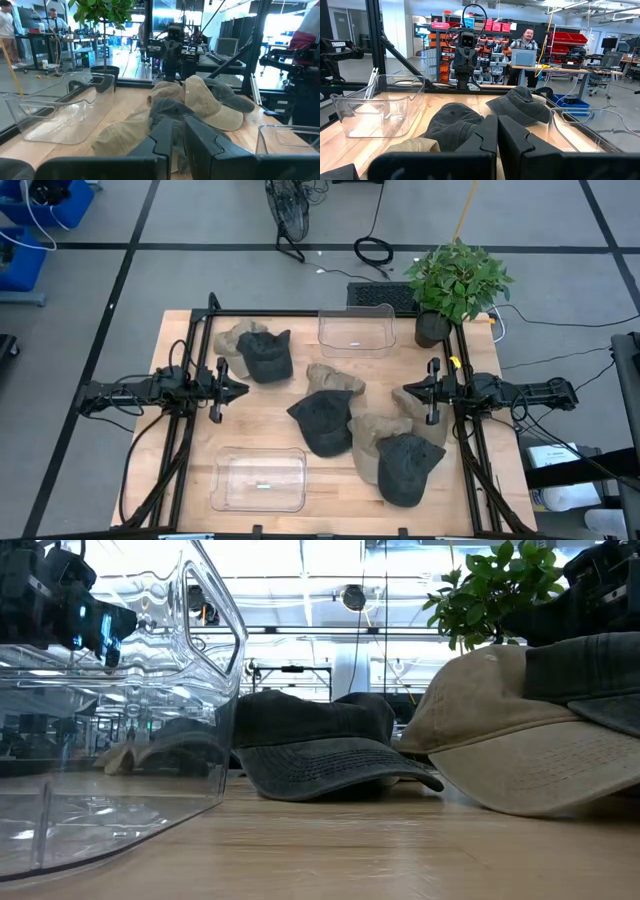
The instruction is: Pick & Place hat
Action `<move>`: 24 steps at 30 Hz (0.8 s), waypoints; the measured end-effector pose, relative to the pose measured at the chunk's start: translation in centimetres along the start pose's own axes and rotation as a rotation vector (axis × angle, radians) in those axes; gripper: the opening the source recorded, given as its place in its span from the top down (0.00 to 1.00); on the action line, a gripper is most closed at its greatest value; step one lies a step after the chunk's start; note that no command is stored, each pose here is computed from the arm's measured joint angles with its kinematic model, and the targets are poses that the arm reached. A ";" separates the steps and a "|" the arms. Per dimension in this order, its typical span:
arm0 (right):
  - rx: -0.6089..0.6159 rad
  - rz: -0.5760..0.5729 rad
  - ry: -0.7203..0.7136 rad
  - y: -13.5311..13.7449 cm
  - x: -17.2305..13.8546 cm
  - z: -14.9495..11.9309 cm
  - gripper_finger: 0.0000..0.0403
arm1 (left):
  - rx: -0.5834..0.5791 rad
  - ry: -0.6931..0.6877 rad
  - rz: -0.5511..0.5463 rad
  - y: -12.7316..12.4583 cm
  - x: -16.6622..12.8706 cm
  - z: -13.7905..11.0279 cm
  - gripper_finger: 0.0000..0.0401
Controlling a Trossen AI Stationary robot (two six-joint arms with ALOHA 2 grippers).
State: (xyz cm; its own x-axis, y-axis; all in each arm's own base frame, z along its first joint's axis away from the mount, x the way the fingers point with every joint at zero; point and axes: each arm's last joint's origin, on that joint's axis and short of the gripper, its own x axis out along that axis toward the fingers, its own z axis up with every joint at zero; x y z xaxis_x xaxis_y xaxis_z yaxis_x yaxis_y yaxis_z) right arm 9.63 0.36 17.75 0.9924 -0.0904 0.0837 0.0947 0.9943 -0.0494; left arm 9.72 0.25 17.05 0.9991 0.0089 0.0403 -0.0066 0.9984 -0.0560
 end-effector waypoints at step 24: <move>-0.346 -0.028 0.006 -0.1 0.0 0.0 1.00 | 0.000 0.000 0.000 0.0 0.0 0.0 0.88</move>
State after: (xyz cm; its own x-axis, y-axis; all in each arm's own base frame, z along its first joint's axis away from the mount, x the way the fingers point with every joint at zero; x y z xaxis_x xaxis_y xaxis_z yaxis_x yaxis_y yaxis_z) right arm 9.62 0.28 17.75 0.9895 -0.1183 0.0836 0.1415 0.9133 -0.3819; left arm 9.72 0.25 17.04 0.9992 0.0091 0.0399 -0.0069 0.9984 -0.0560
